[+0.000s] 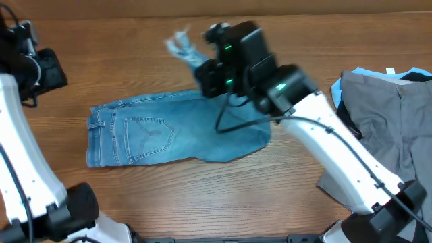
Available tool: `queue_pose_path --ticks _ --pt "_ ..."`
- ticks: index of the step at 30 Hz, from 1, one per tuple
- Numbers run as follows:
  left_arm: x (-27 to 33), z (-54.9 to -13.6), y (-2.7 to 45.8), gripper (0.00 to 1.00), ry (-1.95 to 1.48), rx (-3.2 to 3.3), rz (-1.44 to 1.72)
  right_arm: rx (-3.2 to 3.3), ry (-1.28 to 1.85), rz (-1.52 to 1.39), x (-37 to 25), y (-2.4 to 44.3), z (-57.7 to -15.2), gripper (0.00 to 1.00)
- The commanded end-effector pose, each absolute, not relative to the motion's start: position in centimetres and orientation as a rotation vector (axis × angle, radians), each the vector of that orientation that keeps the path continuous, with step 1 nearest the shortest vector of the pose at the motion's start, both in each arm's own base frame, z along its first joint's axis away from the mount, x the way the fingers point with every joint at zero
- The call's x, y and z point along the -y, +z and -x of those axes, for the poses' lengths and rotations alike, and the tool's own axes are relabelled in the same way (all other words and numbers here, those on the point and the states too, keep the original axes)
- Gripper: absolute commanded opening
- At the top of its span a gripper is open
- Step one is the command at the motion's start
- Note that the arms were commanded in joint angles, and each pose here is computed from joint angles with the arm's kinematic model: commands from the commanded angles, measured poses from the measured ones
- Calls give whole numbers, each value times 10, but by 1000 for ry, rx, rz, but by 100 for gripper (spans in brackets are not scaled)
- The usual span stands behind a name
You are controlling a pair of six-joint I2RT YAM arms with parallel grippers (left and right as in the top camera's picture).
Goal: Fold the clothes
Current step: 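Fold the hems leftward over the waistband with the right gripper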
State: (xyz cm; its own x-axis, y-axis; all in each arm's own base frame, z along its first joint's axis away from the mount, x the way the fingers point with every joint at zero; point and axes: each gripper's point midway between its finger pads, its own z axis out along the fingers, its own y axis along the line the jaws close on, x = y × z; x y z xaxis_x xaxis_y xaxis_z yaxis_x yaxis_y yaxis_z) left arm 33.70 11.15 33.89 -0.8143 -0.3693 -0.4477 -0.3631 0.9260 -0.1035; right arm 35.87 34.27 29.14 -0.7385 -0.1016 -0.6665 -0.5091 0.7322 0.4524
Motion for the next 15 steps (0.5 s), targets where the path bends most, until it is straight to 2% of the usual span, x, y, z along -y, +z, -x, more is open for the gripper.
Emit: queue_pose_path --ticks 1,9,15 --pt "-103 -321 379 50 -19 -2486 506 -2331 884 436 -384 270 -354 4" --pt "-96 -307 398 51 -7 -2428 487 -2323 975 611 -472 222 -311 4" --pt "-92 -308 398 51 -40 -2427 475 -2224 1032 644 -515 205 -310 4"
